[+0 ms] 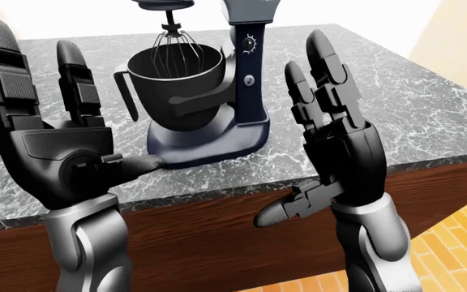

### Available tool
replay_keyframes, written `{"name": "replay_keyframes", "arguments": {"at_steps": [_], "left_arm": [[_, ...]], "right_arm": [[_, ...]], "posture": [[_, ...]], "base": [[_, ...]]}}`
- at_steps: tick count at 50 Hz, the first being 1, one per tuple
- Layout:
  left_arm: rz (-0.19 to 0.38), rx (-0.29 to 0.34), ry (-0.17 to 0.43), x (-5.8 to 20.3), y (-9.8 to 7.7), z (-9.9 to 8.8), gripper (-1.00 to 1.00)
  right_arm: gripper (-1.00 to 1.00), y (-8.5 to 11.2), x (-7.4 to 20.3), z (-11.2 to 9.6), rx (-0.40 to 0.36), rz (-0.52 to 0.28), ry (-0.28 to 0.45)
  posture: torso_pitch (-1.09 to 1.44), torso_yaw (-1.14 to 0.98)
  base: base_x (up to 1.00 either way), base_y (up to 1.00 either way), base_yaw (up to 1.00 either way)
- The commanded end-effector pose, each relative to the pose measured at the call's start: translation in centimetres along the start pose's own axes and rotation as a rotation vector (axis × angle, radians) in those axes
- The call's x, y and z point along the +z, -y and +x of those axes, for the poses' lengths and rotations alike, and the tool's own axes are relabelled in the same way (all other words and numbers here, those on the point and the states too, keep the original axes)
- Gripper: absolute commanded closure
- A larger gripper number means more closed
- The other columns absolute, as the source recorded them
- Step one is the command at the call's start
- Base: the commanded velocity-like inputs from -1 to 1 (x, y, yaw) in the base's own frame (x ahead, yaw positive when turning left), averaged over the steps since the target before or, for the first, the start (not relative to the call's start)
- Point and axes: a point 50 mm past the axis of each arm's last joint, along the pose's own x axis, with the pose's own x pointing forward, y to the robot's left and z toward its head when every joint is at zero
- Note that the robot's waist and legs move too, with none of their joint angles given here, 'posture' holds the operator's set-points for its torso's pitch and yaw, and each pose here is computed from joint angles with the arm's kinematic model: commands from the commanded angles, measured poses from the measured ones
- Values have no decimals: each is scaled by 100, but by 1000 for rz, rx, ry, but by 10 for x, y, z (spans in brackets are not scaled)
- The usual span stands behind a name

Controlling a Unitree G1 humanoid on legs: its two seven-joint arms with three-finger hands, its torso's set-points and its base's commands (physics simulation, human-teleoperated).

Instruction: Open the stand mixer head.

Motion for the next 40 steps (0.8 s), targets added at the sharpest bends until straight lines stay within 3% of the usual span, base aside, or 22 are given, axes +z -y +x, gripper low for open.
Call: {"name": "replay_keyframes", "arguments": {"at_steps": [1,31,35,37,40], "left_arm": [[-12,-17,40,6,4,2,-100],[4,-45,64,8,7,0,-100],[4,-49,67,9,7,-1,-100],[4,-48,71,10,7,0,-100],[4,-47,75,11,7,0,-100]], "right_arm": [[-100,0,12,2,0,-14,70],[-100,1,6,1,-10,3,28],[-100,-1,10,3,3,73,11],[-100,0,16,7,-11,157,17],[-100,0,18,13,10,221,-47]], "posture": [[-3,0],[-30,0],[-30,0],[-30,0],[-30,0]], "base": [[0,0,0],[0,0,0],[0,0,0],[0,0,0],[0,0,0]]}}
